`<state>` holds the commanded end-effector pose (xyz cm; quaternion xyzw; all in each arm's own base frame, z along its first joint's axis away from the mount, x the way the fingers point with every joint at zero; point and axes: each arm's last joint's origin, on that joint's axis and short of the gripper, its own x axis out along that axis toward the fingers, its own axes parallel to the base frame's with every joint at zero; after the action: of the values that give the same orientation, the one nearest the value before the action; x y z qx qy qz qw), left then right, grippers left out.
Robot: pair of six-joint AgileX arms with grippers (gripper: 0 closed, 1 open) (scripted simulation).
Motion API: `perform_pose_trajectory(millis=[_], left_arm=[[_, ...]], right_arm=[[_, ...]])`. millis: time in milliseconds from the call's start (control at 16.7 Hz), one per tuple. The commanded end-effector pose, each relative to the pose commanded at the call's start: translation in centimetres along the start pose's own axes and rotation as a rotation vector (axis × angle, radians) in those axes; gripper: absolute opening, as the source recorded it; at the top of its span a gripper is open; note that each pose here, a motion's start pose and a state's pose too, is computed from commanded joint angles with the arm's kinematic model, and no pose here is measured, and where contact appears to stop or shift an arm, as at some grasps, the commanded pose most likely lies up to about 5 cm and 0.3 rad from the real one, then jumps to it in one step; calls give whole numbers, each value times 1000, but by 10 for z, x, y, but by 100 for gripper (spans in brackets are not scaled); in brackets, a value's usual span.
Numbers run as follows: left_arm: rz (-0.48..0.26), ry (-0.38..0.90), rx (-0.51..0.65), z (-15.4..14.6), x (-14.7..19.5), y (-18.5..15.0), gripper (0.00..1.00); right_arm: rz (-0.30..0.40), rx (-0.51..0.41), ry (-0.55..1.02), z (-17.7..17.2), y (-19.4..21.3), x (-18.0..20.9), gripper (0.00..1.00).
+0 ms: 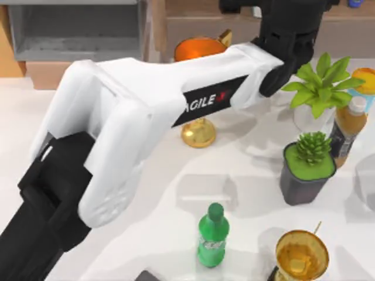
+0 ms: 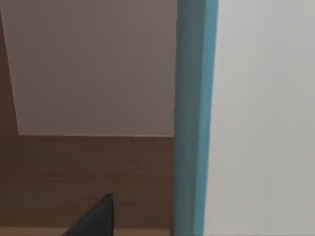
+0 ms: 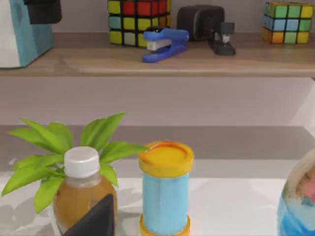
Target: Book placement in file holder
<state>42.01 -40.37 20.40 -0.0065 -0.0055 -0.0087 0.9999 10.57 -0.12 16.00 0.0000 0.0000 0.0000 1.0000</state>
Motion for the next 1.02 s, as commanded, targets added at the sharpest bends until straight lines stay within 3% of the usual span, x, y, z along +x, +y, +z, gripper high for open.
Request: perform_pose_trajectory(millis=[360, 1020], left_arm=[[0, 0, 0, 0, 6, 0, 100], [0, 0, 0, 0, 6, 0, 17]], right_arm=[[0, 0, 0, 0, 0, 0, 100], [0, 0, 0, 0, 0, 0, 100]])
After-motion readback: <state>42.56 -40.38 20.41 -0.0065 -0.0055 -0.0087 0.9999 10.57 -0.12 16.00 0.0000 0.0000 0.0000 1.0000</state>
